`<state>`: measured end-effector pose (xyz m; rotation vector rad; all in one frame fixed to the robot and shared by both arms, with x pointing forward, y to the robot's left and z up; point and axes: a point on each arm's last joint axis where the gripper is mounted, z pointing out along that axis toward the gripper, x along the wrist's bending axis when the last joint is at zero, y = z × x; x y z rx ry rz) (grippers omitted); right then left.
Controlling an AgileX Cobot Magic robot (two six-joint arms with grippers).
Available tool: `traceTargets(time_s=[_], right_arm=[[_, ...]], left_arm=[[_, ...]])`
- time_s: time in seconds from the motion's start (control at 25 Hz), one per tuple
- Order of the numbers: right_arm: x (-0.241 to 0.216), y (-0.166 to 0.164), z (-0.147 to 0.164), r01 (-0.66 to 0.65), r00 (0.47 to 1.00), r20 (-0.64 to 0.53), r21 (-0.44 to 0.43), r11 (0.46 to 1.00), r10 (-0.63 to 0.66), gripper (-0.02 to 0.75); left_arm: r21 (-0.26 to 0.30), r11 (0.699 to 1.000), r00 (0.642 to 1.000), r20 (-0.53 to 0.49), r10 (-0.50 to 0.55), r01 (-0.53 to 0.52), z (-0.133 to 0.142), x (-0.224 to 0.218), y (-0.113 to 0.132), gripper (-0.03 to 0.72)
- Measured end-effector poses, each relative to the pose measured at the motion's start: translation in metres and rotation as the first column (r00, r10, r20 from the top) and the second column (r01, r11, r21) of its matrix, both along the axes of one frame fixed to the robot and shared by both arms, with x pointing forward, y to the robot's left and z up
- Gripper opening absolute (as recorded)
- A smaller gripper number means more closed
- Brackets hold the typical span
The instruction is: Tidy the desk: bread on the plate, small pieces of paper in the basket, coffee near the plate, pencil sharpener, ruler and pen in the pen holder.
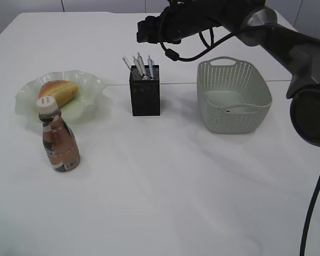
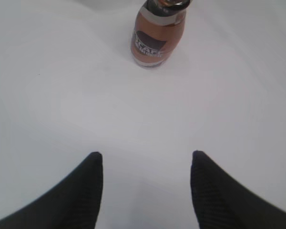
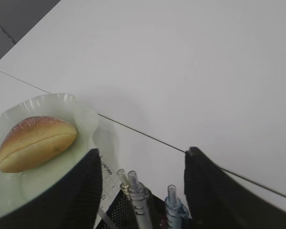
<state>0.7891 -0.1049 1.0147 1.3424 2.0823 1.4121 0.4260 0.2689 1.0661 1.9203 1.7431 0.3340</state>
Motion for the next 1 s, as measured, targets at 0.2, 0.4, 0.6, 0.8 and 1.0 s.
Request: traceTargets(time_s=[0.2,0.4,0.6,0.8,1.0], right_arm=[[-0.001,0.000,-0.001,-0.006,1.000,-0.021,0.002,1.000,0.006,0.430],[-0.011,-0.008,0.009,0.067,0.983,-0.170,-0.058,0.996,-0.076,0.431],[-0.026,-0.028,0.018,0.228,0.893,-0.341,-0.217,0.949,-0.293,0.433],[-0.036,-0.034,0.056,0.336,0.868,-0.342,-0.129,0.933,-0.360,0.433],[-0.047,-0.039,0.091,0.369,0.877,-0.291,-0.100,0.924,-0.382,0.403]], left_arm=[[0.000,1.000,1.000,0.000,0.000,0.000,0.000,0.000,0.000,0.432],[0.000,1.000,1.000,0.000,0.000,0.000,0.000,0.000,0.000,0.432],[0.000,1.000,1.000,0.000,0.000,0.000,0.000,0.000,0.000,0.432],[0.000,1.000,1.000,-0.004,-0.001,0.001,0.000,0.000,0.000,0.432],[0.004,1.000,1.000,-0.025,-0.006,0.006,-0.001,-0.002,0.000,0.432]])
